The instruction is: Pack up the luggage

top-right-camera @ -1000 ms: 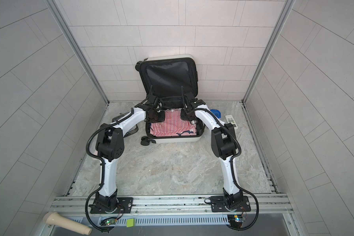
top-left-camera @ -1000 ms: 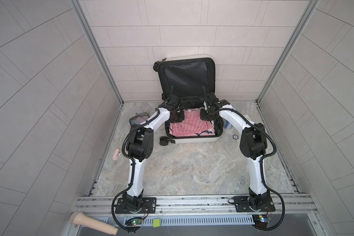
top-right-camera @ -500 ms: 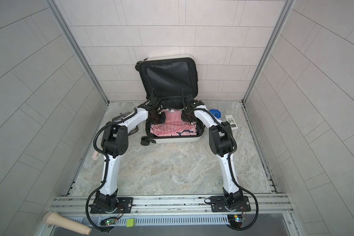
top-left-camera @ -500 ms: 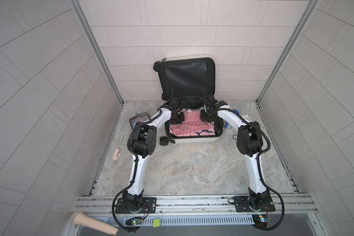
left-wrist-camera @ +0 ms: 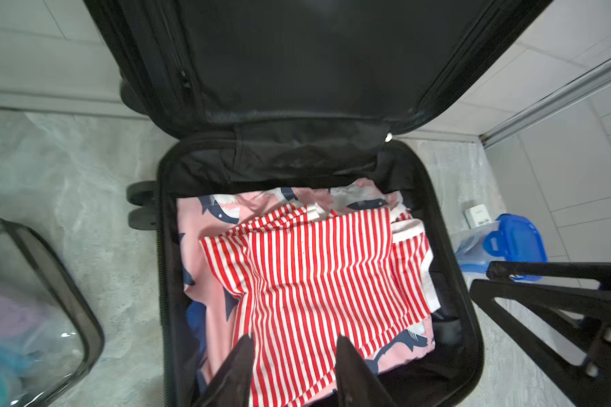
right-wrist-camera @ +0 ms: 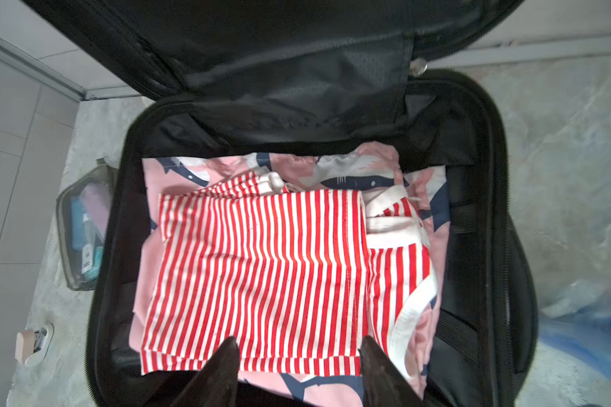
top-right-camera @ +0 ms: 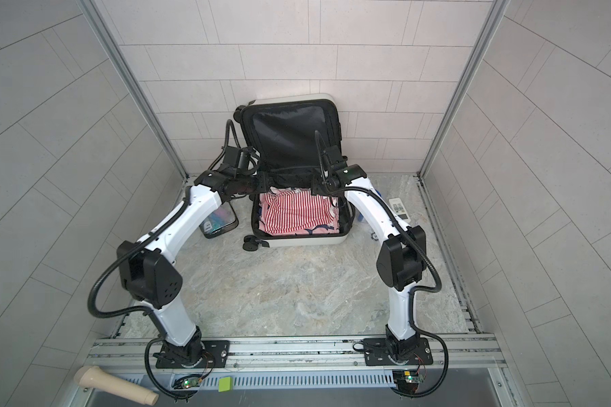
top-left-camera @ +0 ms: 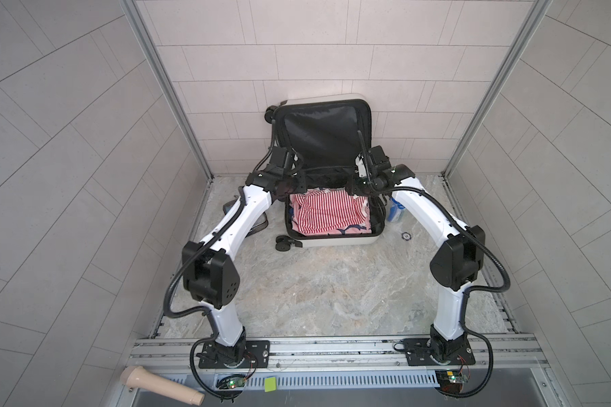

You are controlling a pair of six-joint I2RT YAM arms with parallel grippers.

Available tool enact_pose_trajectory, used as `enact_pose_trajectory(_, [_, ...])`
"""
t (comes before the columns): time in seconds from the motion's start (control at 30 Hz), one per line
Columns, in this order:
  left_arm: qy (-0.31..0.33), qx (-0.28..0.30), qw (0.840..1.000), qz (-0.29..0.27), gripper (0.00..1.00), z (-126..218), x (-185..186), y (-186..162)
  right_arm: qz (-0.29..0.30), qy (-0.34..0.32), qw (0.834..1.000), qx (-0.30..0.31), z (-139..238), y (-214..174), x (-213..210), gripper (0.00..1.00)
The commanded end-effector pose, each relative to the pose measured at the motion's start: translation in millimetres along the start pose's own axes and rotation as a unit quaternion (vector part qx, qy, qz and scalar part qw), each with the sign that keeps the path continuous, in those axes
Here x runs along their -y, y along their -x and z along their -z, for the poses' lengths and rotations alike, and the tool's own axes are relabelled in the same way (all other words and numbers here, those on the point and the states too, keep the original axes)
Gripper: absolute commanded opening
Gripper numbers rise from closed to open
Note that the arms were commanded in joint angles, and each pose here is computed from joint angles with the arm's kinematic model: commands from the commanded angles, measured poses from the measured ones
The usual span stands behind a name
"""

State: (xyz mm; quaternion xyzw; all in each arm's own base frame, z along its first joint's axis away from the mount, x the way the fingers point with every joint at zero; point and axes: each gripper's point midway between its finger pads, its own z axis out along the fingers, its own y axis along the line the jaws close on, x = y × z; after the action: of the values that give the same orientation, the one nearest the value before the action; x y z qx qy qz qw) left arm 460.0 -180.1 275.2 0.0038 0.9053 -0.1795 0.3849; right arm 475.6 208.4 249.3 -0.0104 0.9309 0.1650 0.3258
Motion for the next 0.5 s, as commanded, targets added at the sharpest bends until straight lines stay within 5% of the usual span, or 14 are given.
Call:
enact_pose_trajectory(0.0, [0.029, 0.033, 0.999, -0.004, 0.47, 24.6, -16.2, 2.8, 0.037, -0.023, 0.999, 0.012, 22.3, -5.5, -2.3, 0.58])
enact_pose_trajectory(0.47, [0.149, 0.166, 0.975, -0.010, 0.92, 138.3, -76.6, -4.7, 0.068, -0.011, 0.985, 0.158, 99.7, 9.2, -3.2, 0.58])
